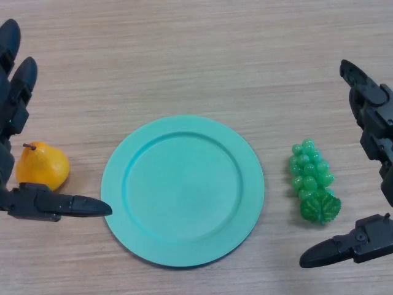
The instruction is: Pick up the yellow pear and place it on the plate
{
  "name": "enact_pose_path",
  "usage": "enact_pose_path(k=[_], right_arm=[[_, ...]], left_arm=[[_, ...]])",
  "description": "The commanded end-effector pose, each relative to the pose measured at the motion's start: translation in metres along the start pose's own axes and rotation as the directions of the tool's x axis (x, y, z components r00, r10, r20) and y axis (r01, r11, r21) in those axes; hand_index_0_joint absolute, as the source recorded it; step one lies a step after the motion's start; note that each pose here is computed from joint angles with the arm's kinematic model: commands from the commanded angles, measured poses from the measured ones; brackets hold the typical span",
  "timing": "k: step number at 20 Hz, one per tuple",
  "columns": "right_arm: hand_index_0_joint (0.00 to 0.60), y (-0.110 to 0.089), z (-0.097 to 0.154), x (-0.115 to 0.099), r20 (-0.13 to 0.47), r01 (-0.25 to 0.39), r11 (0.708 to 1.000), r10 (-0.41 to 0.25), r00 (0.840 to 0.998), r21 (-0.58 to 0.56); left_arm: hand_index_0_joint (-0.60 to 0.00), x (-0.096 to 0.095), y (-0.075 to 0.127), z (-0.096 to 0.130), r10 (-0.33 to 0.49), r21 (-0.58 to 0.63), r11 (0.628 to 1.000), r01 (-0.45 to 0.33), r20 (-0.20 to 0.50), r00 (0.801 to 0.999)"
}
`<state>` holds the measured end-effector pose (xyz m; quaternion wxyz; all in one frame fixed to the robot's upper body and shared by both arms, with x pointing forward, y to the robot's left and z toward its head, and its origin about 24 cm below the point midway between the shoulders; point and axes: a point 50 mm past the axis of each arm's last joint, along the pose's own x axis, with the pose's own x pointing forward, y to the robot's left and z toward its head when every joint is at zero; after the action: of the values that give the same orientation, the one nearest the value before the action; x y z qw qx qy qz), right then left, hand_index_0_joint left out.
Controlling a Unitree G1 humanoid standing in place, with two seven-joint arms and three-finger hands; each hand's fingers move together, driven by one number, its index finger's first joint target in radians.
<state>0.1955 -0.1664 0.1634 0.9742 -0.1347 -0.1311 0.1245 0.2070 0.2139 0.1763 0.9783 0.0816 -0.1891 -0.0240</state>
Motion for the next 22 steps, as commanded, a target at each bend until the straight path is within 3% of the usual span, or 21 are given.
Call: enact_pose_path(k=[1,6,8,10,11,16,21,22], right_arm=[[0.000,-0.010,0.028,-0.005,0.196,0.036,0.998,-0.023,0.980,-0.060],[0.000,-0.010,0.025,-0.004,0.194,0.047,0.996,-0.032,0.980,-0.073],[0.000,-0.011,0.026,-0.004,0.190,0.048,0.996,-0.033,0.981,-0.074],[0.000,-0.012,0.026,-0.003,0.199,0.051,0.995,-0.033,0.979,-0.082],[0.000,-0.011,0.025,-0.004,0.198,0.050,0.996,-0.034,0.980,-0.079],[0.000,-0.012,0.026,-0.005,0.190,0.057,0.997,-0.048,0.981,-0.042],[0.000,-0.020,0.026,-0.008,0.206,0.103,0.994,-0.094,0.974,-0.033],[0.000,-0.021,0.025,-0.009,0.213,0.113,0.993,-0.104,0.971,-0.034]], left_arm=[[0.000,-0.001,0.005,0.030,-0.023,0.144,0.990,-0.004,0.187,0.982],[0.000,0.002,0.009,0.026,-0.013,0.109,0.994,-0.005,0.163,0.987],[0.000,0.005,0.017,0.024,0.036,0.114,0.992,-0.060,0.201,0.979],[0.000,0.009,0.027,0.017,0.056,0.159,0.983,-0.088,0.194,0.979],[0.000,0.013,0.034,0.017,0.098,0.171,0.976,-0.138,0.227,0.969],[0.000,0.025,0.056,0.003,0.208,0.221,0.940,-0.259,0.227,0.951],[0.000,0.042,0.072,-0.028,0.284,0.248,0.916,-0.316,0.154,0.946],[0.000,0.044,0.073,-0.036,0.281,0.258,0.919,-0.299,0.105,0.954]])
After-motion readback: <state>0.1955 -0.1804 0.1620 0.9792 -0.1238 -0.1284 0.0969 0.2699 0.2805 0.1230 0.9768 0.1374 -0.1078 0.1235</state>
